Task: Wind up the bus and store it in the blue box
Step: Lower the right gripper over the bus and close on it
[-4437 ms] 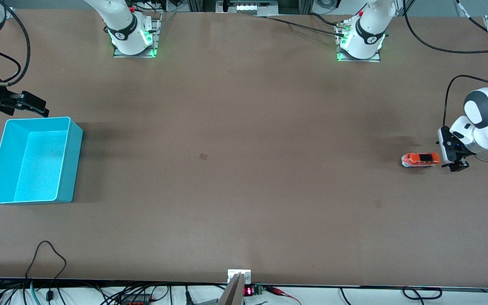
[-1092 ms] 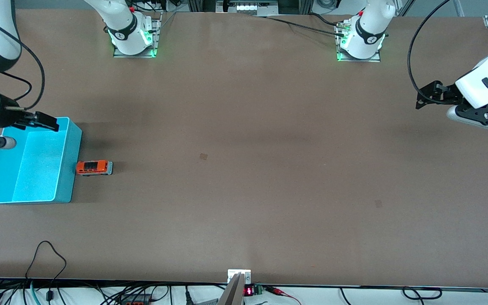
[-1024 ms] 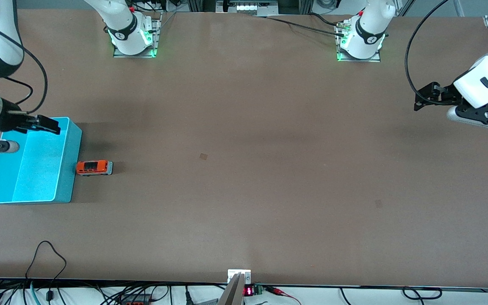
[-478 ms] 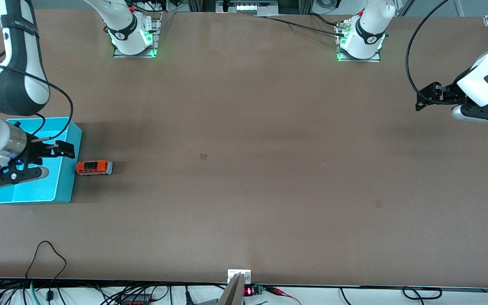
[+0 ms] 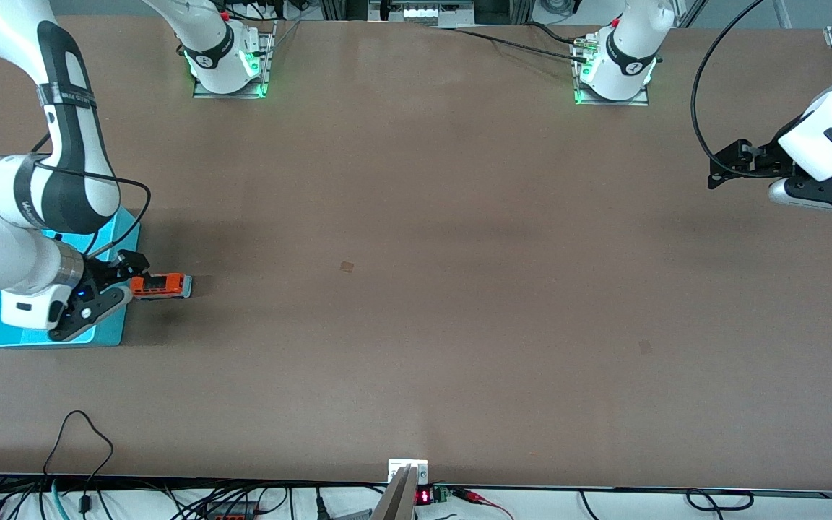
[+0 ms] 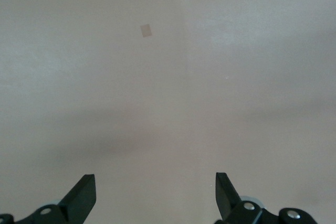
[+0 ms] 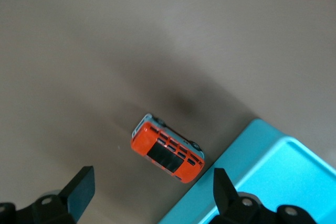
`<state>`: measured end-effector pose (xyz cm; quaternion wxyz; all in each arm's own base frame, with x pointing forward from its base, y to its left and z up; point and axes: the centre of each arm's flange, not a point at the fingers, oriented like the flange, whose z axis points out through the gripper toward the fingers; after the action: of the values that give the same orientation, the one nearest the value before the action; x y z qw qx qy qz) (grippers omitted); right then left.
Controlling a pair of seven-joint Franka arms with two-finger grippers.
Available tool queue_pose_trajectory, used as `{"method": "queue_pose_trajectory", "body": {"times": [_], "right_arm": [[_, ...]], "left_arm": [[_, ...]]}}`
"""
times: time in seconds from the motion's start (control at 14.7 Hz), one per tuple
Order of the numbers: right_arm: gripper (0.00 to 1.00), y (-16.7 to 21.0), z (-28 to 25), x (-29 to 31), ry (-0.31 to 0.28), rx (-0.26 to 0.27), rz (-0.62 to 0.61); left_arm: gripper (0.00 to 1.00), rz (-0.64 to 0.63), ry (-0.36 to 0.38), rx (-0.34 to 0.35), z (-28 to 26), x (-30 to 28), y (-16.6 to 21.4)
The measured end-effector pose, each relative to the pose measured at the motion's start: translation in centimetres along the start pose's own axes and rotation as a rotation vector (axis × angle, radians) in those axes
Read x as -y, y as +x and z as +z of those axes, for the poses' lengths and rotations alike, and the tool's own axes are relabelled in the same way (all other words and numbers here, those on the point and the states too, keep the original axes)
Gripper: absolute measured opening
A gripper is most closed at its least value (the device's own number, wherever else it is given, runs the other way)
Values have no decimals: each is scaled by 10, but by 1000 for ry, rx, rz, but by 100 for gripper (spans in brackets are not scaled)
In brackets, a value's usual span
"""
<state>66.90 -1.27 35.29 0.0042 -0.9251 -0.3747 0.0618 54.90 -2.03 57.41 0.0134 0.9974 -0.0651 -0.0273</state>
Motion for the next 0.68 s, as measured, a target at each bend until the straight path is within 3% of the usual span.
{"method": "queue_pose_trajectory", "body": {"times": [0.34,0.68], "right_arm": [[100,-16,54,-2,8,5,-372],[100,-17,81,-10,-17,-4,-571]], "left_arm": [[100,4,0,0,-3,-3,0],[100,9,-5,59,-4,-6,-8]]}}
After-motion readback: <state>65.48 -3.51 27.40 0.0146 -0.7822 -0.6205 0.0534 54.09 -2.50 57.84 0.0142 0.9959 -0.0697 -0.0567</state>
